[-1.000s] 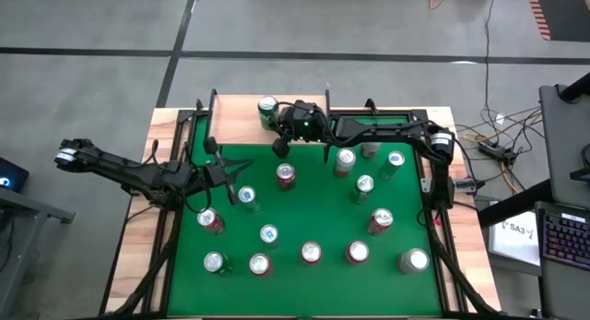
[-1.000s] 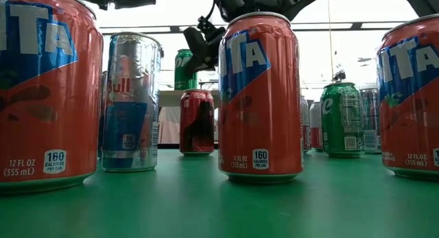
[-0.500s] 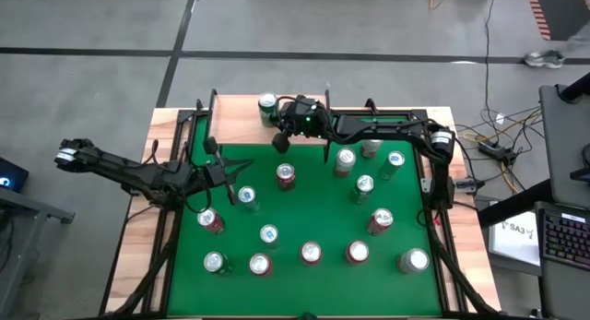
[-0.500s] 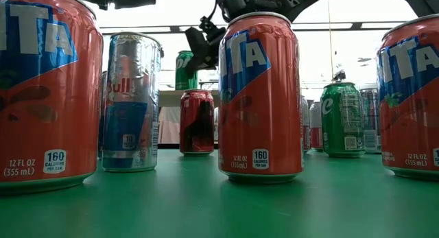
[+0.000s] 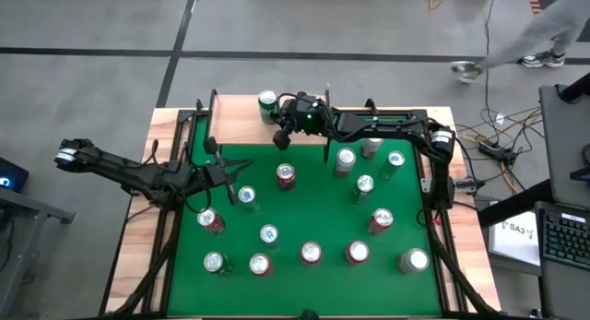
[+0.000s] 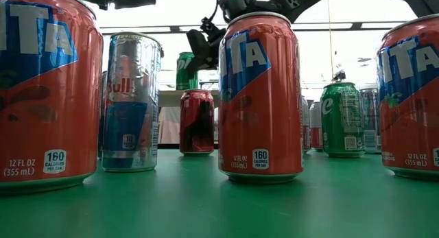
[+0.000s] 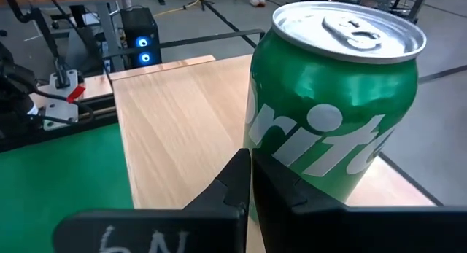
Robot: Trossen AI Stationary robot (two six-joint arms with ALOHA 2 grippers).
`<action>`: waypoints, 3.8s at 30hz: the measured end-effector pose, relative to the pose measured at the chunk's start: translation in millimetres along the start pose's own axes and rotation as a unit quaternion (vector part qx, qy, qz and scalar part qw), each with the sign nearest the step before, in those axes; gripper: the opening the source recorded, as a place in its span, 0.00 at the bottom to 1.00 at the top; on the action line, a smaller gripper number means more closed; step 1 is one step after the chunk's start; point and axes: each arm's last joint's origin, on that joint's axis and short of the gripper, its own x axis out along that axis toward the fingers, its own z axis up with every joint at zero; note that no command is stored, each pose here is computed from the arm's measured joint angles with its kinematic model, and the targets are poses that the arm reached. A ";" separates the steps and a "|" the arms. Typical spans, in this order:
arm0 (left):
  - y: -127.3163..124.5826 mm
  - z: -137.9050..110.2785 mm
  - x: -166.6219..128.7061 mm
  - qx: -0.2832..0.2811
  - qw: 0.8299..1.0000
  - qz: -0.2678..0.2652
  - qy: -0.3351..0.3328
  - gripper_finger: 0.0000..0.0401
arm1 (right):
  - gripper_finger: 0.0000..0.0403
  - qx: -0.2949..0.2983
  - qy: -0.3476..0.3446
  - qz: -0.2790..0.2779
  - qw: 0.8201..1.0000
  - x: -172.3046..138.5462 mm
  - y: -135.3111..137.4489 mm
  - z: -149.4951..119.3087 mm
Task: Place canned beverage on shelf
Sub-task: Put the blue can on the shelf
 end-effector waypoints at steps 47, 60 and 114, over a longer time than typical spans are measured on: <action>0.0 0.0 0.0 0.003 1.000 0.000 0.000 0.01 | 0.02 -0.032 -0.038 0.023 0.999 5.5 -9.6 2.3; 0.0 0.0 0.0 0.004 1.000 0.001 0.000 0.01 | 0.02 -0.048 -0.044 0.018 0.998 16.8 -13.6 -8.0; -0.3 -0.7 0.1 0.010 1.000 0.000 0.003 0.01 | 0.02 0.018 0.010 -0.118 0.993 4.8 -55.1 -6.8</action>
